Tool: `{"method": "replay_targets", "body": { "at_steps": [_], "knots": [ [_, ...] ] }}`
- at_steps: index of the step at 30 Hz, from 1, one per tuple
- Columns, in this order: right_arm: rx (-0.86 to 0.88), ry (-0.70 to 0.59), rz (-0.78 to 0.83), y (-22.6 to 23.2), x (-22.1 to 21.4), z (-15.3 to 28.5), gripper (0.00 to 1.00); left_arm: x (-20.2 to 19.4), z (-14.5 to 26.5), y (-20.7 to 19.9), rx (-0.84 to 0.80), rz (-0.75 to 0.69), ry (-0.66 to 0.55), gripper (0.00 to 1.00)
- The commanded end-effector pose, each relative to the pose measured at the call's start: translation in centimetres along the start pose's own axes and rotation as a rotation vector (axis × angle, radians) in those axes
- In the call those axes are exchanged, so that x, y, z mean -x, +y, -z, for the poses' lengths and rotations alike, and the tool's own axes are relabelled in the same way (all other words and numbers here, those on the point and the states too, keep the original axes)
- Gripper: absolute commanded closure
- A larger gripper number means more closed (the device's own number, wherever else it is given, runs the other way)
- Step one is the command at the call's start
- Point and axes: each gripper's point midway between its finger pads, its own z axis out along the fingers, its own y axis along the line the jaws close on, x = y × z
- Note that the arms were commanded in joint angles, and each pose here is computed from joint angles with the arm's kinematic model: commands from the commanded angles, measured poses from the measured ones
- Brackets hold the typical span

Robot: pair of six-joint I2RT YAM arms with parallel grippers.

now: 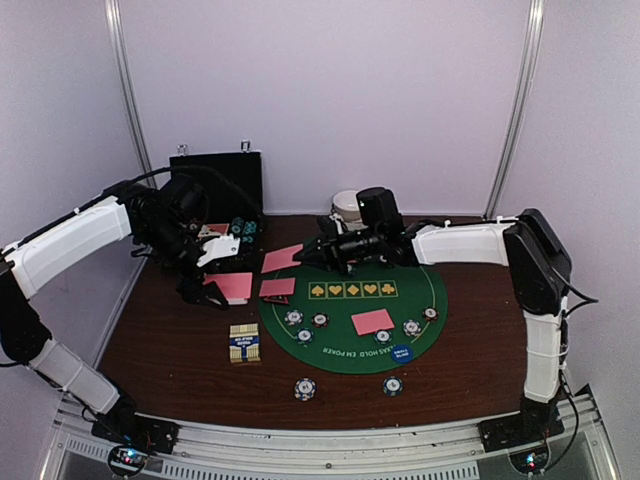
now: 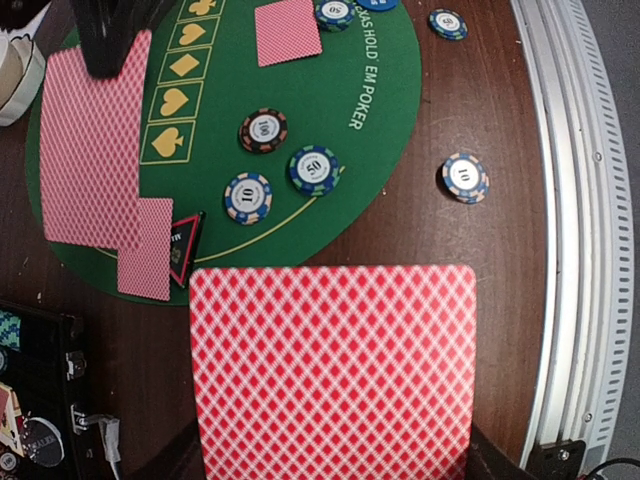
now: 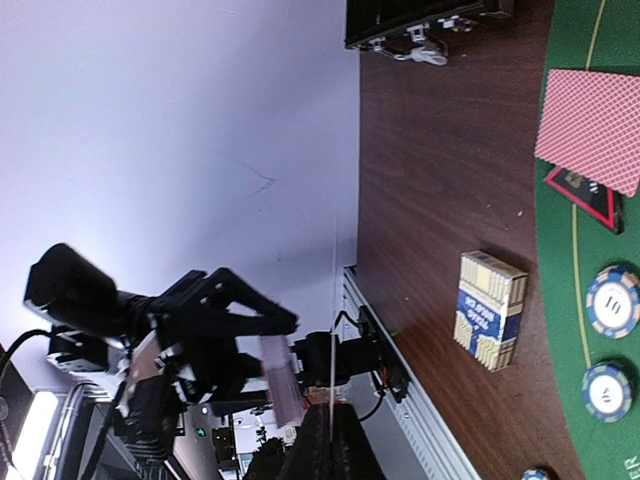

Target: Distribute texas hold em gaming equipment

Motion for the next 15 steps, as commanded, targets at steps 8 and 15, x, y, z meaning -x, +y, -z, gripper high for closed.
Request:
{"method": "replay_targets", "body": {
  "at_steps": [8, 15],
  "knots": [
    [-0.181, -0.015, 0.031, -7.7, 4.9, -4.1, 1.00, 1.3, 1.7, 0.4, 0.041, -0.034, -0.049, 0.63],
    [-0.252, -0.021, 0.027, -10.9, 6.7, -5.8, 1.00, 1.3, 1.7, 0.4, 0.042, -0.034, -0.048, 0.64]
  ]
}}
